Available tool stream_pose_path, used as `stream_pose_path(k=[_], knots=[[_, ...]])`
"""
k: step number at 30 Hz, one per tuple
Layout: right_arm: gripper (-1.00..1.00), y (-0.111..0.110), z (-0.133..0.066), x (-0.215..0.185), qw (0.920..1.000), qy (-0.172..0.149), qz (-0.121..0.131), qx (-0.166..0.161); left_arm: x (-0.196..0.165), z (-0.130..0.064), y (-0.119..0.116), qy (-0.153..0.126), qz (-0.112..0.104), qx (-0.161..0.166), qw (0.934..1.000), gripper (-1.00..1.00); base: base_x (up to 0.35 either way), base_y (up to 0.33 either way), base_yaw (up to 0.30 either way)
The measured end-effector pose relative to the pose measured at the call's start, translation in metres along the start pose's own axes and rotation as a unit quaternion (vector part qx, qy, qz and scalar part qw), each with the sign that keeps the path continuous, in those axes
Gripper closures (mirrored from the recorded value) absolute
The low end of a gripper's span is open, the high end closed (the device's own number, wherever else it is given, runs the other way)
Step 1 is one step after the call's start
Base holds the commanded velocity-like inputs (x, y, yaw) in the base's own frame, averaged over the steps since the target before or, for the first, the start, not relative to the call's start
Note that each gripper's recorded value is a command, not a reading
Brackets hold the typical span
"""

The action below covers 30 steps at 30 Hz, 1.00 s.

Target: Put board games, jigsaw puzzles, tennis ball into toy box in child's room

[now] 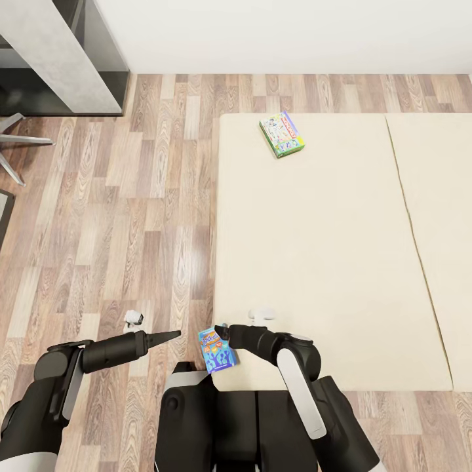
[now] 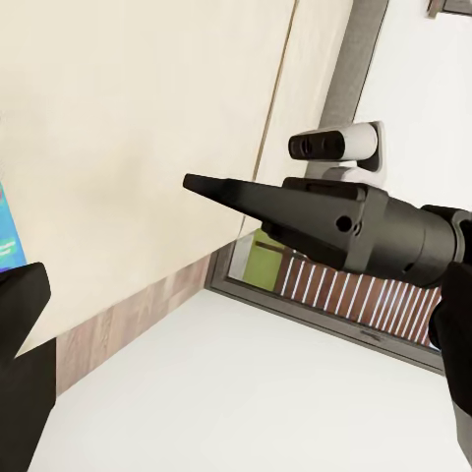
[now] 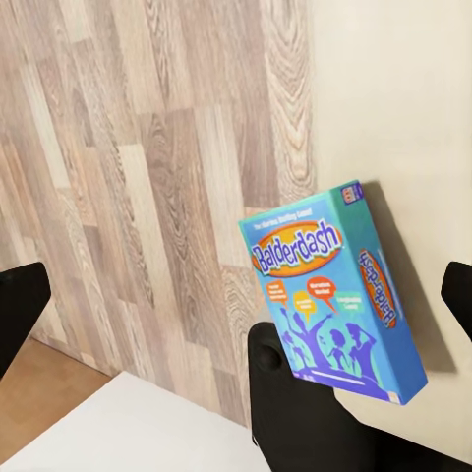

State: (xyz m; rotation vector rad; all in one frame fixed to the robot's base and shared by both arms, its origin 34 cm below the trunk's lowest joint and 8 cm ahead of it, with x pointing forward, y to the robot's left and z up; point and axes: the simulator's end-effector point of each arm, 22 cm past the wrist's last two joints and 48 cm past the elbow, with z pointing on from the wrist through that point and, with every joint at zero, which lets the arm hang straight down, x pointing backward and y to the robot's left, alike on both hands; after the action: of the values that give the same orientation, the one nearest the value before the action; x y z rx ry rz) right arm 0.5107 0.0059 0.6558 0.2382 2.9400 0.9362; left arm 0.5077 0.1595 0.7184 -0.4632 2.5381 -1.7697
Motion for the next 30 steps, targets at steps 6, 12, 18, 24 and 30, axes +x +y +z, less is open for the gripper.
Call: stream_pose_path(k=[6,12,18,24,30], knots=[[-1.0,-0.0001,0.0,-0.0002,1.0,-0.001,0.0,0.0,0.0,0.0,0.0,0.0,0.0,0.0,1.0,-1.0,0.0,0.0,0.0],[-1.0,-0.0001,-0.0003,-0.0006,1.0,-0.001,0.0,0.0,-0.0002,0.0,-0.0003,0.0,0.0,0.0,1.0,-1.0,0.0,0.0,-0.074],[-1.0,0.0007,-0.0011,-0.0015,1.0,-0.002,0.0,0.0,-0.0007,-0.0003,-0.0014,0.0,0.002,0.0,1.0,-1.0,0.0,0.0,-0.14],[-1.0,0.0011,-0.0012,-0.0016,1.0,-0.002,-0.002,0.0,-0.0008,-0.0004,-0.0017,-0.001,0.002,0.0,1.0,-1.0,0.0,0.0,-0.03],[-1.0,0.0009,-0.001,-0.0012,1.0,-0.002,-0.002,0.0,-0.001,-0.0004,-0.002,-0.001,0.002,0.001,1.0,-1.0,0.0,0.0,-0.006]])
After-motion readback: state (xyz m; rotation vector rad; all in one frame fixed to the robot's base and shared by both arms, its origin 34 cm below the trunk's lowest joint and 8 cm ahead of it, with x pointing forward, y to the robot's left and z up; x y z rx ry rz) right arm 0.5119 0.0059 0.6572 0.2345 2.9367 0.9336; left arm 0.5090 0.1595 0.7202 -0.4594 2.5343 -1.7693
